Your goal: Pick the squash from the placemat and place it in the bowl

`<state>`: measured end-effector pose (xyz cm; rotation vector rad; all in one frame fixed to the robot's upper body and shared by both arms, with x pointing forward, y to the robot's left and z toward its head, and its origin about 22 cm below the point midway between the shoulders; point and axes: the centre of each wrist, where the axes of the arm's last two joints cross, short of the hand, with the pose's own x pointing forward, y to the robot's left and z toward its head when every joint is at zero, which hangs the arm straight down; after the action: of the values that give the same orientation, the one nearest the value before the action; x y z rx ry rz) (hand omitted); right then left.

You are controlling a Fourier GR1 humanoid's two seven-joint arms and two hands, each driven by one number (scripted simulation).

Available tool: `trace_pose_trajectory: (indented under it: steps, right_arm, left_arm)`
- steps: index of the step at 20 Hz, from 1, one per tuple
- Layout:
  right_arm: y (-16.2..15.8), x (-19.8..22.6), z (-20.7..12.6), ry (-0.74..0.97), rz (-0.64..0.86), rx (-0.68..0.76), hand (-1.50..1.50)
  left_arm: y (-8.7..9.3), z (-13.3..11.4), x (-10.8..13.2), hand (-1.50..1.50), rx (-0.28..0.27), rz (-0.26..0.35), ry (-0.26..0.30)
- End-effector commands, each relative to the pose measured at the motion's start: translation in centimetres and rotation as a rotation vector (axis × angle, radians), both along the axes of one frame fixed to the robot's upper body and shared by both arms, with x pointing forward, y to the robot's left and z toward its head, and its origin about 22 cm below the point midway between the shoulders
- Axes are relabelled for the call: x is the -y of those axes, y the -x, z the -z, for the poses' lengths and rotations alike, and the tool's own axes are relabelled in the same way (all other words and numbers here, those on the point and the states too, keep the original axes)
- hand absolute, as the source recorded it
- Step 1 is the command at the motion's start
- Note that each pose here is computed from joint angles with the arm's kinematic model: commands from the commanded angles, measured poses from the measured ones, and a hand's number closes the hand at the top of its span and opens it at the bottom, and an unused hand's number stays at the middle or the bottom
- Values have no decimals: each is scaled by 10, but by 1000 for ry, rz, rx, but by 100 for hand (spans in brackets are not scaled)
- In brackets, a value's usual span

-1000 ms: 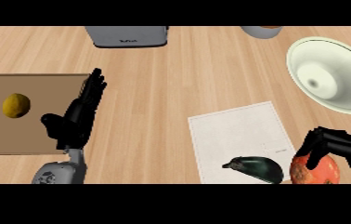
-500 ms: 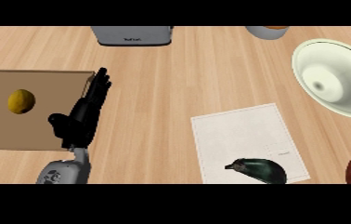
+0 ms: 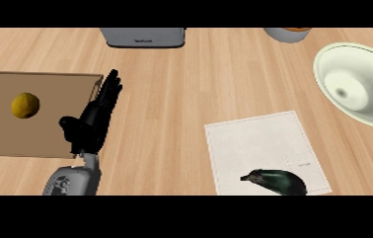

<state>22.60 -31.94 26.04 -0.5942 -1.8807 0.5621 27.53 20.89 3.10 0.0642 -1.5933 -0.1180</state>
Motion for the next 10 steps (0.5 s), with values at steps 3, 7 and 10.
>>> trace_pose_trajectory:
  steps: [3,7,10]
  right_arm:
    - [-33,26,1,149,142,-32,150]
    - [-61,45,3,350,221,-41,150]
    - [-85,49,39,358,234,-14,150]
  left_arm:
    - [8,-10,-1,0,-6,8,-6]
    - [-1,-1,5,0,22,23,-2]
    - [11,3,-7,0,10,31,-4]
